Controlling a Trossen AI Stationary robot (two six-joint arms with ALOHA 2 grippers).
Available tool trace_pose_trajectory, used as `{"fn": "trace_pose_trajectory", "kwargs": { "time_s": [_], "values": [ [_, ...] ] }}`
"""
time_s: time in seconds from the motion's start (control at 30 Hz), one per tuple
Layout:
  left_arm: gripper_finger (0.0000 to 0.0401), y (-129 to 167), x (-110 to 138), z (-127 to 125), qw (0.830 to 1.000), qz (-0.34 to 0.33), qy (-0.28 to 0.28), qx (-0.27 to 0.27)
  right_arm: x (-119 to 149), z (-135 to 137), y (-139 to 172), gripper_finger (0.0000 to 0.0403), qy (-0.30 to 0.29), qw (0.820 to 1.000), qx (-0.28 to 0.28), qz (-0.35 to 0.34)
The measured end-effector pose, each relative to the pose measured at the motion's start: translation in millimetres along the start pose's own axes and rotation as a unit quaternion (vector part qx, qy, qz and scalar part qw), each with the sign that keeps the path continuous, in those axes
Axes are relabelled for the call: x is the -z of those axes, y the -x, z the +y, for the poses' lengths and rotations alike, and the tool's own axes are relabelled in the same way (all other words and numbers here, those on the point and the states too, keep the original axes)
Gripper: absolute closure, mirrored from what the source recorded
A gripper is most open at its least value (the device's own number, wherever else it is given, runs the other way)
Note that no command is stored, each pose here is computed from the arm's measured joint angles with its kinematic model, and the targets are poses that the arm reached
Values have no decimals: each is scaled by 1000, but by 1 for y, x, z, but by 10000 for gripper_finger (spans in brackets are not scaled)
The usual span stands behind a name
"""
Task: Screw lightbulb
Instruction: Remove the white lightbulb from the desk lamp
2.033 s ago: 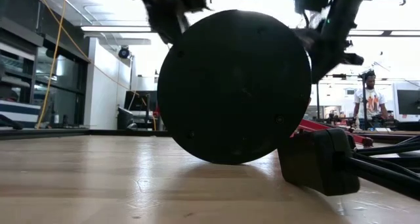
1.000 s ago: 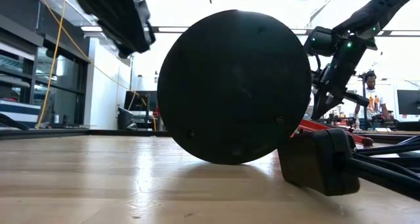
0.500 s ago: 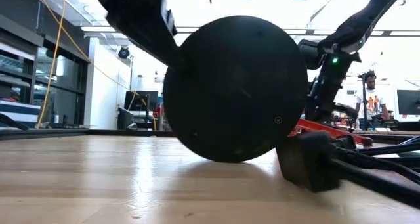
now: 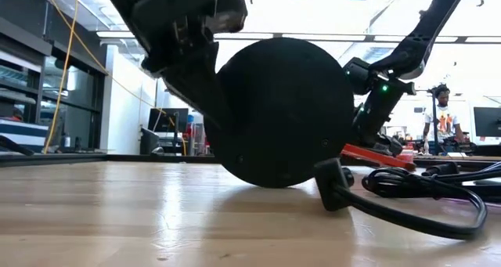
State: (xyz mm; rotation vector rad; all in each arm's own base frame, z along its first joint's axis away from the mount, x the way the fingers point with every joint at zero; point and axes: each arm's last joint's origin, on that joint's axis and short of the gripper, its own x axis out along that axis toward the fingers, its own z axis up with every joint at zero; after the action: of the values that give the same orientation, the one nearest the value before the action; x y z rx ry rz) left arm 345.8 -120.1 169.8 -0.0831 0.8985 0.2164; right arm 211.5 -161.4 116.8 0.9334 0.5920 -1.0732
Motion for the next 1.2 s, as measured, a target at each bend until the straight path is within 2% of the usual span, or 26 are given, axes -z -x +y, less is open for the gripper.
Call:
{"fn": "trace_pose_trajectory", "kwargs": {
  "time_s": [0.3, 0.7, 0.9, 1.0, 1.1, 1.2],
  "values": [
    [401, -9, -4, 19, 999, 15, 3, -32, 20, 15, -1, 403, 35, 999, -22, 22],
    [401, -8, 0, 24, 998, 38, -29, -50, 56, 40, 10, 403, 68, 997, -34, 17],
    [401, -8, -1, 25, 997, 38, -35, -54, 78, 51, 14, 403, 88, 995, 0, -50],
    [401, -9, 0, 25, 997, 38, -40, -54, 92, 55, 14, 403, 99, 989, 23, -106],
    [401, -9, 0, 25, 997, 39, -42, -54, 105, 59, 13, 403, 105, 982, 32, -156],
    [401, -9, 0, 25, 997, 43, -35, -53, 115, 64, 17, 403, 95, 979, 23, -178]
  ]
}}
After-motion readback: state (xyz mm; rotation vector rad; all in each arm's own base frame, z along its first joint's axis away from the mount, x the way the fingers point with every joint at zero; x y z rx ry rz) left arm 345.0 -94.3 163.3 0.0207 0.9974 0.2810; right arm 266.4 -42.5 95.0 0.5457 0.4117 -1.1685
